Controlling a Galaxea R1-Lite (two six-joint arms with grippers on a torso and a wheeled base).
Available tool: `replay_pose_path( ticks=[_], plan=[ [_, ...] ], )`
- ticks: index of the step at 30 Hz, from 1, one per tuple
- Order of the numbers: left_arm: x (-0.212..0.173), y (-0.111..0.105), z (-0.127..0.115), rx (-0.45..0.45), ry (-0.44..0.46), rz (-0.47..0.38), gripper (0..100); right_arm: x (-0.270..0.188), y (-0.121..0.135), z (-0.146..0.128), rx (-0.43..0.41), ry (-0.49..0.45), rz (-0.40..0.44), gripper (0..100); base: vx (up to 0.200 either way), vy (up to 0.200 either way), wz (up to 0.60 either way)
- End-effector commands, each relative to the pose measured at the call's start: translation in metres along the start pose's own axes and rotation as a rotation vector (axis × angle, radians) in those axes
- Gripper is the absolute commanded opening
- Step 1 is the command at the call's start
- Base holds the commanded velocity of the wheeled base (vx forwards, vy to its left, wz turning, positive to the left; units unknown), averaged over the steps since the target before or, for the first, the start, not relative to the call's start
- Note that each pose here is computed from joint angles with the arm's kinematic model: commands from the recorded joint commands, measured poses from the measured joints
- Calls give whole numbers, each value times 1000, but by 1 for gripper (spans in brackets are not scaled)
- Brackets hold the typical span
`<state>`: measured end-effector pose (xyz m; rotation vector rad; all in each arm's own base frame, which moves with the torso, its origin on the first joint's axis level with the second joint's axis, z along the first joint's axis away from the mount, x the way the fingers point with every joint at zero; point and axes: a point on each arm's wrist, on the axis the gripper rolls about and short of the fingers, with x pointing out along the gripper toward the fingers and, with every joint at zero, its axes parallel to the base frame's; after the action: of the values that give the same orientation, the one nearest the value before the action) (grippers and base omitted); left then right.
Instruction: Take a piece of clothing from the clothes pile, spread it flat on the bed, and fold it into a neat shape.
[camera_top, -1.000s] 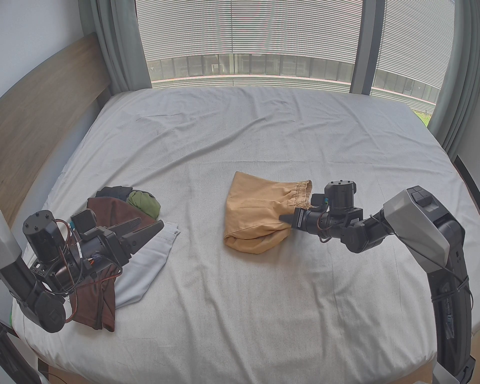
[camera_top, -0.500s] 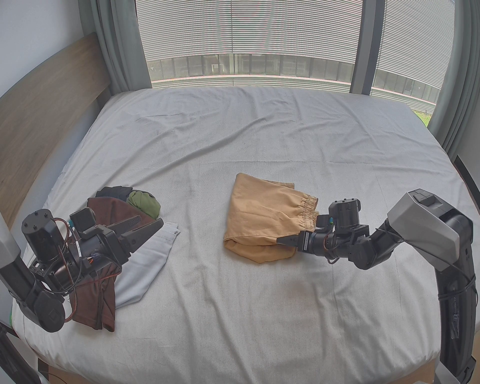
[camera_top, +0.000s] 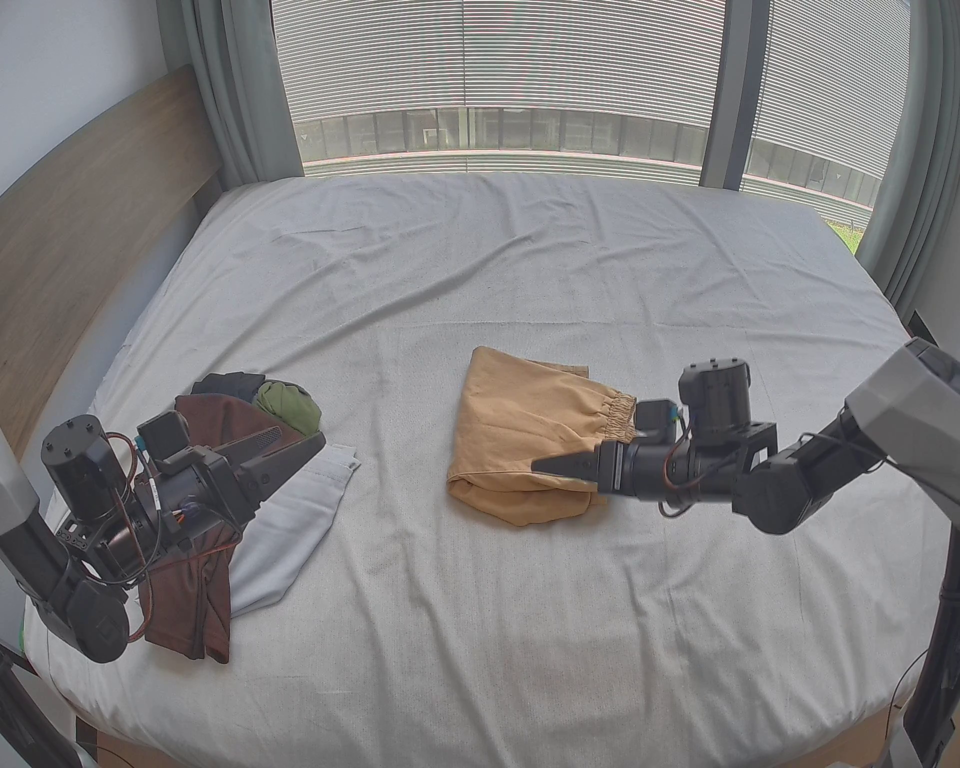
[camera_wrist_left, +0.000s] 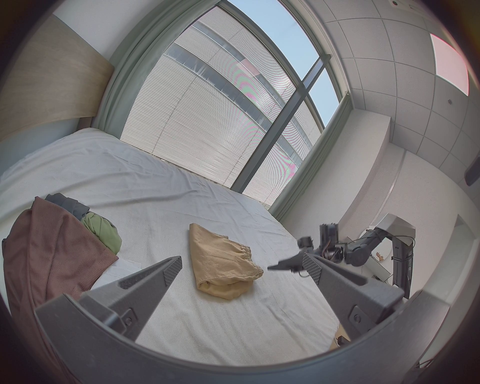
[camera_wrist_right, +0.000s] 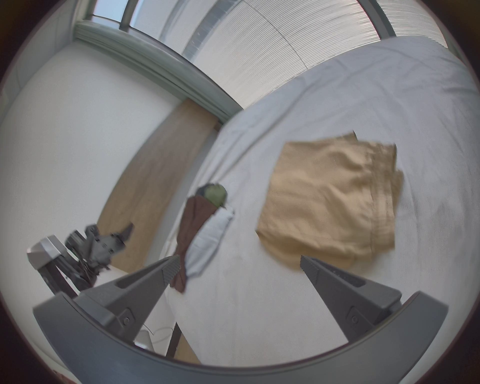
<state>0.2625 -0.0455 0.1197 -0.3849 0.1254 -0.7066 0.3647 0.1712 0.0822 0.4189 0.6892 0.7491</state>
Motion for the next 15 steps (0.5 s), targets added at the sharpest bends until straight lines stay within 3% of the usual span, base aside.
replay_pose_path(
  ticks=[1, 3, 8, 15],
  plan=[
    [0, -1, 1, -4, -4, -3, 100, -9, 25, 47, -25, -137, 85, 100, 0, 0, 0],
    [0, -1, 1, -4, -4, -3, 100, 14, -12, 49, 16, -132, 35, 100, 0, 0, 0],
    [0, 0, 1, -2, -5, -1, 100, 48, -61, 35, 67, -96, -22, 100, 0, 0, 0],
    [0, 0, 0, -6, 1, -2, 100, 62, -84, 15, 95, -60, -74, 100, 0, 0, 0]
  ],
)
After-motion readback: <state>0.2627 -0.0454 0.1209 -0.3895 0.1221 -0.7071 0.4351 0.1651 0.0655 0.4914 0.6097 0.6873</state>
